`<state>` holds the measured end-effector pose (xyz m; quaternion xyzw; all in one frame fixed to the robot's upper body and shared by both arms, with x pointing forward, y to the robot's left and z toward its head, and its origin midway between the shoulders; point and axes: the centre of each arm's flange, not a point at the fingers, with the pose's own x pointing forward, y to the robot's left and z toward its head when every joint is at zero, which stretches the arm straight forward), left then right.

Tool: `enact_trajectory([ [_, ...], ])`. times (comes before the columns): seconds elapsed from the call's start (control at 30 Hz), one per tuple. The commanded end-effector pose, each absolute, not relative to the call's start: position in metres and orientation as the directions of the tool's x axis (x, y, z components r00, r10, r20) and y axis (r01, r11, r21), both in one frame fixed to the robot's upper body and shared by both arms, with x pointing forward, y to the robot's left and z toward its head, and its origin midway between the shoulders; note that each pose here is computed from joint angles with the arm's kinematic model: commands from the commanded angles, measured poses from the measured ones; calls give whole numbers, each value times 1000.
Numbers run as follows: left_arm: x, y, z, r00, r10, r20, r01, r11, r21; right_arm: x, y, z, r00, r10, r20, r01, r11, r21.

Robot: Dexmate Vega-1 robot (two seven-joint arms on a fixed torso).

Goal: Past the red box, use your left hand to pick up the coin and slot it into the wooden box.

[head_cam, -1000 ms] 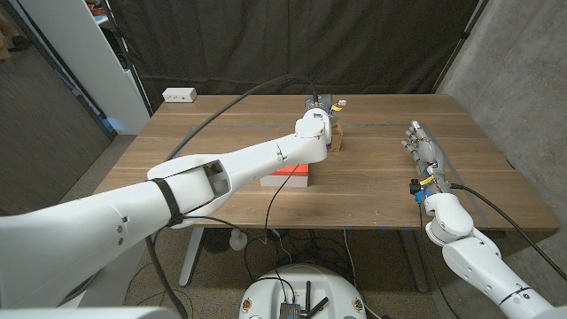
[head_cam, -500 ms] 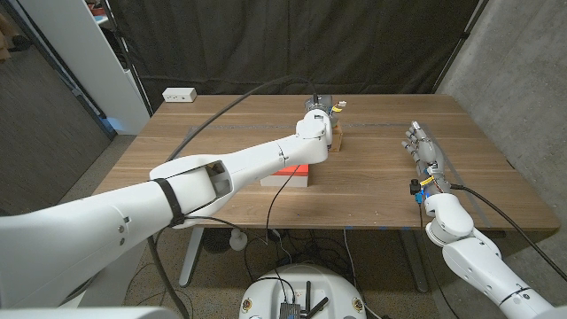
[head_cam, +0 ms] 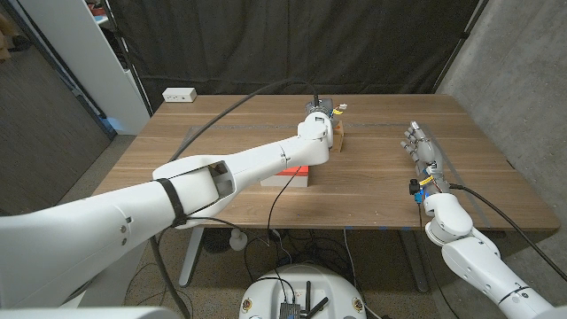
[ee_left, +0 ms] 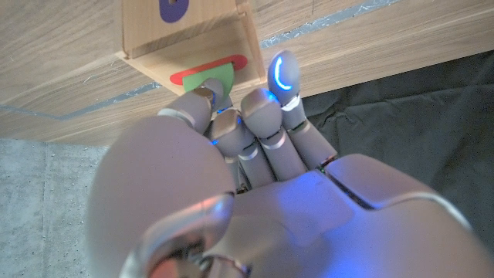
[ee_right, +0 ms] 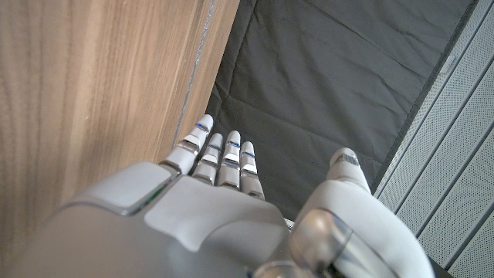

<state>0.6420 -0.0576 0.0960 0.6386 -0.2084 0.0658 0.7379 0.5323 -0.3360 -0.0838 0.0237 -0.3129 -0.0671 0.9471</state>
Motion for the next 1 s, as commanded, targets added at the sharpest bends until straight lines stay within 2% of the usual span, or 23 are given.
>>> enact_trajectory([
  [0.03, 646, -58, 91, 919, -153, 363, -340, 158, 927, 534, -335, -86, 796, -140, 589, 105, 990, 93],
  [1.0, 653, -58, 97, 957, -134, 259, -245, 108, 963, 537, -335, -85, 794, -144, 590, 109, 990, 94],
])
